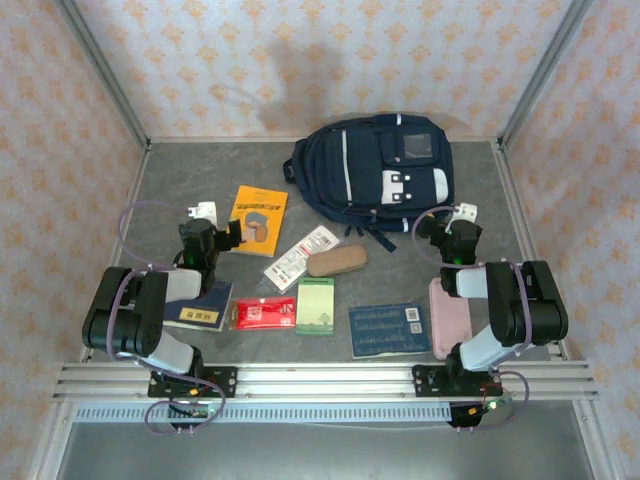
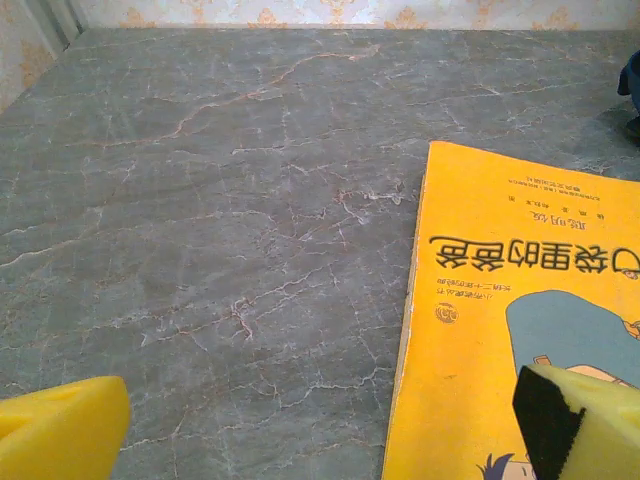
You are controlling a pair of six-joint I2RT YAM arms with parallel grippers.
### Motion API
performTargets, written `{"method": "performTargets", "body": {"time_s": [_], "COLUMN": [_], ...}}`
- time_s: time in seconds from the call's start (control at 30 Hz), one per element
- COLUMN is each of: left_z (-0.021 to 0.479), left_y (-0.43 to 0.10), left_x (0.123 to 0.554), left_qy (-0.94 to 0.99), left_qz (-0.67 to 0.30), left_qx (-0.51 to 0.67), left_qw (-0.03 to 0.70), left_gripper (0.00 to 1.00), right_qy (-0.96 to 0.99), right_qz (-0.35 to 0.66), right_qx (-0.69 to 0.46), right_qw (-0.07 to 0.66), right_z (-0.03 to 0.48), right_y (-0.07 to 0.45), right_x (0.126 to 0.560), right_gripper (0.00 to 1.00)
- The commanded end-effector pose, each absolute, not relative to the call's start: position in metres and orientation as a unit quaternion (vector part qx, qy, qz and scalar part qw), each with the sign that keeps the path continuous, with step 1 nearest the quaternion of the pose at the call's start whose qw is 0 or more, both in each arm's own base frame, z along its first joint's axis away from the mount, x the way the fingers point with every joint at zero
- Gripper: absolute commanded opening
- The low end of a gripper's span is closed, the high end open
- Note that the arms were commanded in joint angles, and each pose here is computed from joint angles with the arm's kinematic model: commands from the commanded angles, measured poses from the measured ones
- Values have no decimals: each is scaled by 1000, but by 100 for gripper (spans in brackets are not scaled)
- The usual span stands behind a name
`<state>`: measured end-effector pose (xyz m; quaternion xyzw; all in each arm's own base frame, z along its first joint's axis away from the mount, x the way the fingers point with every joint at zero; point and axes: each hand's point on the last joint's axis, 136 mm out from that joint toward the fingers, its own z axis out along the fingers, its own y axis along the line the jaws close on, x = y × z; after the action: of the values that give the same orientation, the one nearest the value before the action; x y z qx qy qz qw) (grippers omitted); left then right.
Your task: Pack the student bag
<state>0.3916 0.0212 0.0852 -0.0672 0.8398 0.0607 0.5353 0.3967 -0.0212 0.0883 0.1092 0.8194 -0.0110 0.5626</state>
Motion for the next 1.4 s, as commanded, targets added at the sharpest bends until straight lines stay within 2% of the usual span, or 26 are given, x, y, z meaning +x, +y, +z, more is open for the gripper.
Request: {"method": "performTargets", "body": {"time_s": [0.0,0.73,0.87,1.0,1.2,1.3,1.37], "left_z": [94,95,133,211,299,311,310], "left_y": [23,23,13,-19,-54,-64,-85], "left_x": [395,395,397,395,353,328,313], "left_qy": [835,833,855,811,776,799,834], "left_qz": [63,64,90,87,-25,-66,-68], "left_qx": [-64,-63,-30,3,-50,-90,-59], "left_qw": [542,546,511,578,629,591,545], "left_gripper": [100,100,100,100,100,100,100], "right_qy": [816,814,829,824,822,818,831], "right_qz": [-16,-13,-8,20,102,128,130], "right_qx": [107,101,49,34,-51,-71,-86], "right_qw": [567,572,558,565,558,557,534], "right_z": [91,95,134,194,271,302,318], "right_y": [-23,-21,4,34,114,135,144], "right_x": [396,396,389,378,332,304,289], "right_gripper": [99,99,99,99,99,99,99]}}
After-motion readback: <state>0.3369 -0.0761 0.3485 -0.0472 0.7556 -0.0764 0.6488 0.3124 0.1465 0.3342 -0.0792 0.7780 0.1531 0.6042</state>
